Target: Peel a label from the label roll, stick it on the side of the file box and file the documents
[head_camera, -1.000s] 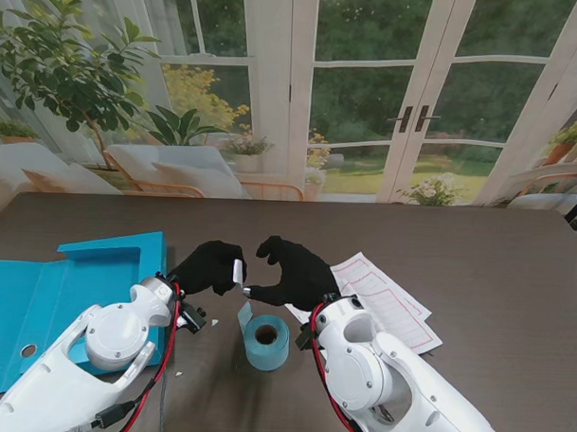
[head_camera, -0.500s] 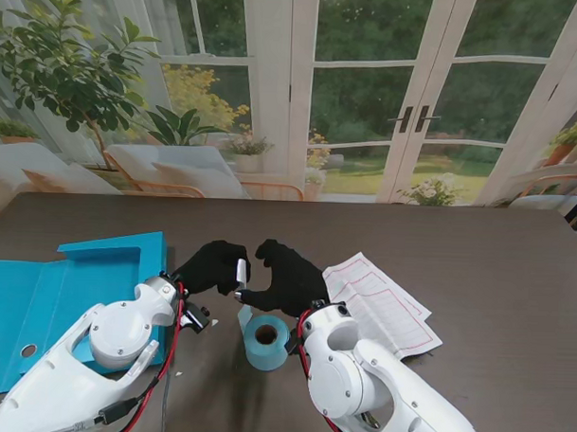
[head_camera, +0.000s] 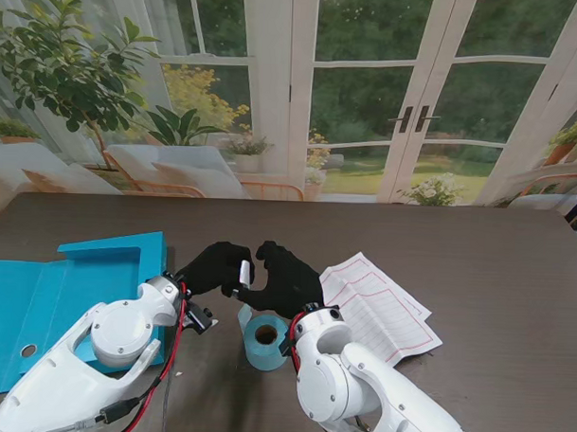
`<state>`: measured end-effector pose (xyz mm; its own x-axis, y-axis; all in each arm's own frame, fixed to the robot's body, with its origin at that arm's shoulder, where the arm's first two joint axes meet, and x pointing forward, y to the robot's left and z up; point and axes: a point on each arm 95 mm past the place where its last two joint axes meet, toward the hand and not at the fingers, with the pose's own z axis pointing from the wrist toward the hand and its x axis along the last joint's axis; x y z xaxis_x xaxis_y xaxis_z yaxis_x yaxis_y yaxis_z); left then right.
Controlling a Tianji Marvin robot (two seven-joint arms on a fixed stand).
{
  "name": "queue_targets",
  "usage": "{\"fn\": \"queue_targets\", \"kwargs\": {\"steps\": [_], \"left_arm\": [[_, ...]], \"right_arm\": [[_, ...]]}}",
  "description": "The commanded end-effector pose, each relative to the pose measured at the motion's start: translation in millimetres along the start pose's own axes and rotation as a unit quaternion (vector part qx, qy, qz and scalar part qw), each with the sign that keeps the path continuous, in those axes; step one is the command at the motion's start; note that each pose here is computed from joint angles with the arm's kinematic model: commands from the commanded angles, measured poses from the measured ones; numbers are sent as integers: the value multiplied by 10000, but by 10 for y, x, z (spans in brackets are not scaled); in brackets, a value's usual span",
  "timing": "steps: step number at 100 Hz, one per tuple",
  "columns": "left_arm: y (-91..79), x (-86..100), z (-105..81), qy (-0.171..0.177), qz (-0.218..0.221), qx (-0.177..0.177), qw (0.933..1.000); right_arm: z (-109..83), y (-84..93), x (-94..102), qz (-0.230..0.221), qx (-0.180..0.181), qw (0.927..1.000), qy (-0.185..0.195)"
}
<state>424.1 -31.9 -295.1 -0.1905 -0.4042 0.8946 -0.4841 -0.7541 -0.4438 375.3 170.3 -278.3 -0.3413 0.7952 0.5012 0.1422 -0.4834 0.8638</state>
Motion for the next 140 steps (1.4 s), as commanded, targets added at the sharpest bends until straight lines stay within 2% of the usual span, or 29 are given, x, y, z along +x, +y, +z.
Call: {"fn": "queue_targets", "kwargs": {"steps": [1,101,140], "left_arm": [[38,7,-2,21,-5,-124,9999],[119,-23,-36,-66,-7,-353,9994],[127,-23,-36,-62,40,-425,9991]], "right_arm": [[-9,-25,23,44,130,9999,43],[-9,-90,-110,-15,194,9990,395],[23,-108,-88,105,-140,9986,492]]}}
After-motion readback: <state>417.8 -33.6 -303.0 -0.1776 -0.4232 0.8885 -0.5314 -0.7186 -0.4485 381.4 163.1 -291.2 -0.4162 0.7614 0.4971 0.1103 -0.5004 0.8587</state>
